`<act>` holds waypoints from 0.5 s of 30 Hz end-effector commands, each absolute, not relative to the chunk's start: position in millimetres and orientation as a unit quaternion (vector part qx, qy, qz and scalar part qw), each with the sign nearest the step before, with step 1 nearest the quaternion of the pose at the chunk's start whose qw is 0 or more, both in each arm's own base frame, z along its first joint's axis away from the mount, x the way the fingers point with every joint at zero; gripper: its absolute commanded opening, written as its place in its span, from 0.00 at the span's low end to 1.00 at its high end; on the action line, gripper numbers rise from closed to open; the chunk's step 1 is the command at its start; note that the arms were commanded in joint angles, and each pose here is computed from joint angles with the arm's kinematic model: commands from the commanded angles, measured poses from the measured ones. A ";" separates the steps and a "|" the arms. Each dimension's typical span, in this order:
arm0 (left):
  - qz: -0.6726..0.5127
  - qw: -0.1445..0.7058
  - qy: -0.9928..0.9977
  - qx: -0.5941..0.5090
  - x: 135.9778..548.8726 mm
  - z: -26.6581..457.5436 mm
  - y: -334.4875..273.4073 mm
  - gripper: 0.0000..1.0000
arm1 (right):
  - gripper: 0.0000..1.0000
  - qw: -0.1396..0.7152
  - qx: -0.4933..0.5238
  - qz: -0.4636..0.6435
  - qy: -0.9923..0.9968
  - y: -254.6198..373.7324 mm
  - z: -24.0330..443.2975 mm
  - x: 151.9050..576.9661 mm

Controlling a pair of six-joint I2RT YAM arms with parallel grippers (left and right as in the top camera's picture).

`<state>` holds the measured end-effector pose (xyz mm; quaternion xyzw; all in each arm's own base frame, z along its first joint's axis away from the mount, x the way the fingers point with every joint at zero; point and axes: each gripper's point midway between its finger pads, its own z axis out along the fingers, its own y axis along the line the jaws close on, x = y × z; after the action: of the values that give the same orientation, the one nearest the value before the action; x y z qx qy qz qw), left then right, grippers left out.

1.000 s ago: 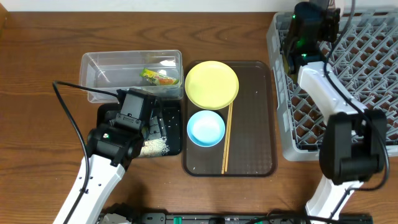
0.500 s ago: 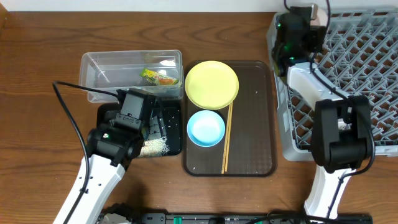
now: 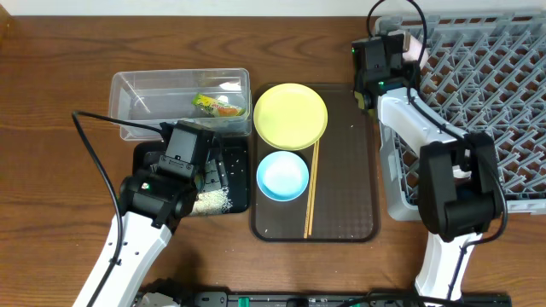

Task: Sort waste into correct bins and load items into the dishwasher rack
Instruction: 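Lift the pink bowl and set it upright in the dish rack, then reach the right gripper to the light-blue bowl and grasp it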

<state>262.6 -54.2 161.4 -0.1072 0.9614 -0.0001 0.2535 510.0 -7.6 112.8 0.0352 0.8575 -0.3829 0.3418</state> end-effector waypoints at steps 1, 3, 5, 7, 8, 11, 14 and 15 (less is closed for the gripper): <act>0.000 0.262 0.958 -0.112 266.6 168.5 -52.9 0.80 | 0.23 0.378 0.050 -0.270 0.884 18.5 139.0 508.8; 0.001 0.262 0.959 -0.112 266.5 168.5 -52.8 0.80 | 0.36 0.371 0.029 -0.221 0.901 32.3 146.0 501.8; 0.001 0.262 0.959 -0.112 266.4 168.4 -52.8 0.80 | 0.52 0.363 0.007 -0.172 0.916 47.8 154.3 491.0; 0.001 0.262 0.959 -0.112 266.2 168.3 -52.6 0.79 | 0.56 0.350 -0.024 -0.104 0.931 72.2 160.3 477.3; 0.004 0.261 0.959 -0.112 265.8 168.2 -51.6 0.80 | 0.57 0.338 -0.045 -0.056 0.938 90.3 161.4 468.1; 0.037 0.263 0.957 -0.121 263.2 168.0 -39.5 0.80 | 0.57 0.294 -0.096 0.071 0.948 141.0 162.1 437.5; 0.081 0.261 0.946 -0.174 256.2 168.0 -16.1 0.80 | 0.58 0.227 -0.119 0.151 0.955 178.7 151.2 403.2; 0.084 0.257 0.944 -0.188 254.2 167.1 -11.9 0.80 | 0.59 0.204 -0.129 0.163 0.957 187.5 144.6 391.6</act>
<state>251.1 -33.8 157.1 -0.1318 0.9613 0.0475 0.2373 423.3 128.2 156.6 -0.0929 0.9582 0.0311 0.2688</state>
